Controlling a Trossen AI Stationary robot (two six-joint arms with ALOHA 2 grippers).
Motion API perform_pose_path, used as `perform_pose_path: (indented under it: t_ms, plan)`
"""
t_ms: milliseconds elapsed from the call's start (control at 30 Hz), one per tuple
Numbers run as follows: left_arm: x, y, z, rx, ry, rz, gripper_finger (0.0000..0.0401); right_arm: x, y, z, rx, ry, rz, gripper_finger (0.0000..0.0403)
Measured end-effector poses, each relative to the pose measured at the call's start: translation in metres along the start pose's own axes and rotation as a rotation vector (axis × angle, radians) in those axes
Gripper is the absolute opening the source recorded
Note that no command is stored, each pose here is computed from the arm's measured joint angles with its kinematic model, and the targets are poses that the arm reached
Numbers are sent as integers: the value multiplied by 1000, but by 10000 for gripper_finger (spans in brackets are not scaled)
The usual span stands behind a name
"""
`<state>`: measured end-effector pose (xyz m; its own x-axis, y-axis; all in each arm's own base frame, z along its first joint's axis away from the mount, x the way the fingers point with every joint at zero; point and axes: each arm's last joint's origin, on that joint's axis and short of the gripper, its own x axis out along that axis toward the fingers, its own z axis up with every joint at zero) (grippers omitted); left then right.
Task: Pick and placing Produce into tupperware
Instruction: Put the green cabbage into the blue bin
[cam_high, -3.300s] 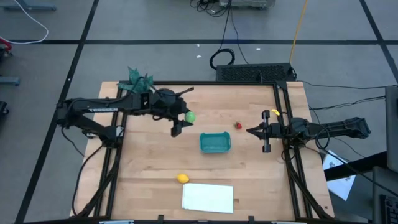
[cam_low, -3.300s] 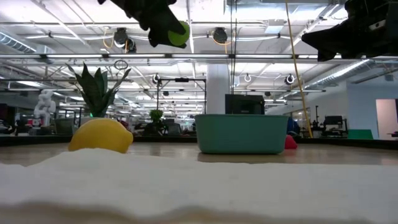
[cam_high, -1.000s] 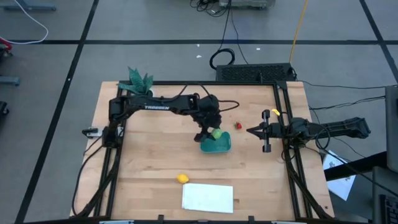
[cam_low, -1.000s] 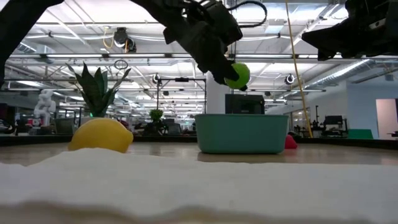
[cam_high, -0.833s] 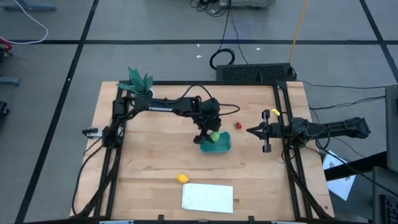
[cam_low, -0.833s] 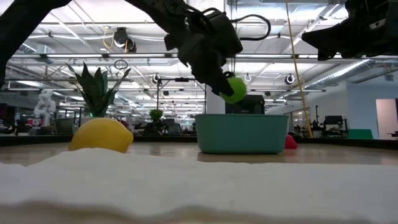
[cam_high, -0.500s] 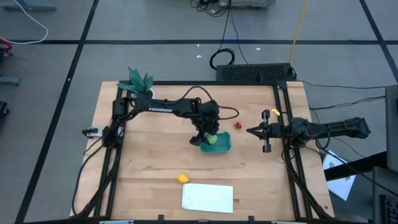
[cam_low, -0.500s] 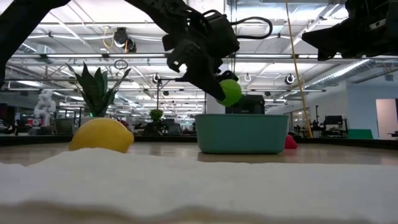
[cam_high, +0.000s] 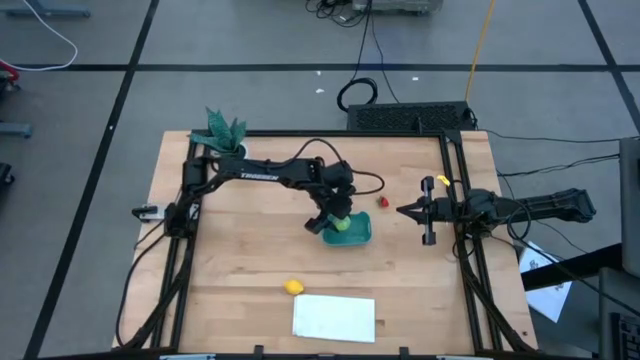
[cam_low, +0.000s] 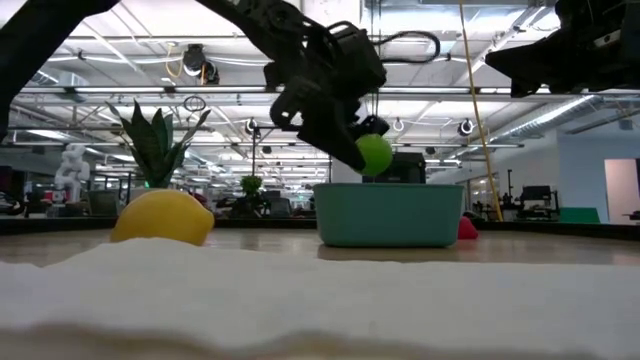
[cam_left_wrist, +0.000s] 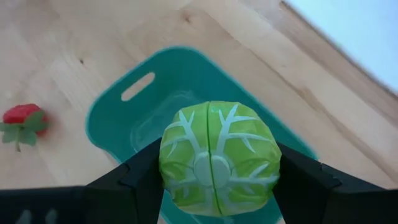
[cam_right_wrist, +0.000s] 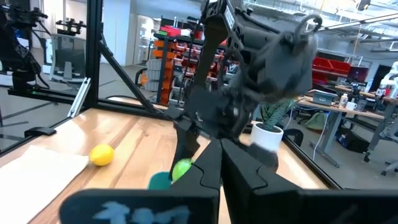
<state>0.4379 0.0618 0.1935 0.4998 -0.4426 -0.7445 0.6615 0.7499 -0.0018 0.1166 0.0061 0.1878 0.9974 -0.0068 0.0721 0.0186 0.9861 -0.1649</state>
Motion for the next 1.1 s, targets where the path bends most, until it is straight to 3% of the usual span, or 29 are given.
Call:
perform_pose_path:
  t_ms: [300,1100]
  plan:
    - [15,3,-12,-37,24,-37,241,1,0,0,0,-2,0,0]
    - [19,0,-8,53,22,-30,241,2,0,0,-8,-3,0,0]
